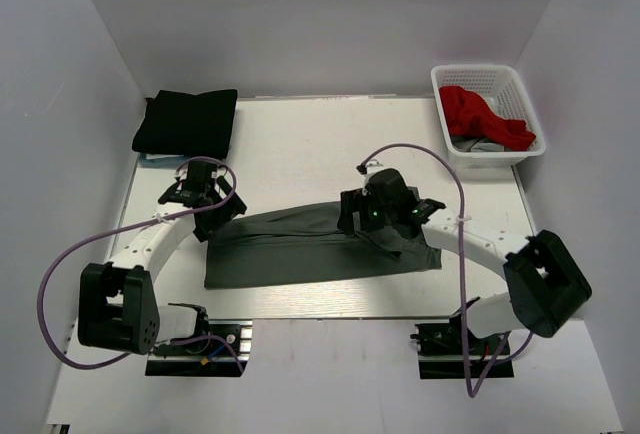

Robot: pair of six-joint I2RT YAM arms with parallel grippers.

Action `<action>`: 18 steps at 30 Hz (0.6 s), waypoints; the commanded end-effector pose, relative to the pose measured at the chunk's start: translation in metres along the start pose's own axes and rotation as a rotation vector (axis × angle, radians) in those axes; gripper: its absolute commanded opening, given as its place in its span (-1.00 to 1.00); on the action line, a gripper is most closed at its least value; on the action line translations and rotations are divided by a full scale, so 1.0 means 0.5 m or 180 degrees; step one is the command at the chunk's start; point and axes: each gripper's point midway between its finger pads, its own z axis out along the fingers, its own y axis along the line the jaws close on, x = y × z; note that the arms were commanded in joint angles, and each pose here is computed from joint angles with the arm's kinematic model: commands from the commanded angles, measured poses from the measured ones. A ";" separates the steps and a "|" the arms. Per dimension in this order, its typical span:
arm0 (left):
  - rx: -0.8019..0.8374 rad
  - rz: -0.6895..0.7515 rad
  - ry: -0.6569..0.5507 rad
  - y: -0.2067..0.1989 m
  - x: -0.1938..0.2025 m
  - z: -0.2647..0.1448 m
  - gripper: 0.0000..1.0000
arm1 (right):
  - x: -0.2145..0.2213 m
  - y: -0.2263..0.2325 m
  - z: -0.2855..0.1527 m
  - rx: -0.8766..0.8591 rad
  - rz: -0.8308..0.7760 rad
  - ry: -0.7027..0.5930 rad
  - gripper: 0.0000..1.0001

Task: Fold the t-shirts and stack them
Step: Fold the other side of the tshirt into a rectangle

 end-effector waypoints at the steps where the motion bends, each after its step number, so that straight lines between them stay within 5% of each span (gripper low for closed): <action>1: 0.0130 0.0048 -0.0101 -0.012 -0.011 -0.019 1.00 | 0.011 -0.013 0.027 0.0108 0.0051 0.0097 0.81; 9: 0.0091 0.0054 -0.0058 -0.005 -0.002 -0.012 1.00 | 0.068 0.088 0.019 -0.0838 0.0343 0.0366 0.81; 18: 0.0064 0.0057 -0.0030 -0.004 0.000 -0.002 1.00 | 0.100 0.041 0.030 -0.0476 0.0451 0.0418 0.81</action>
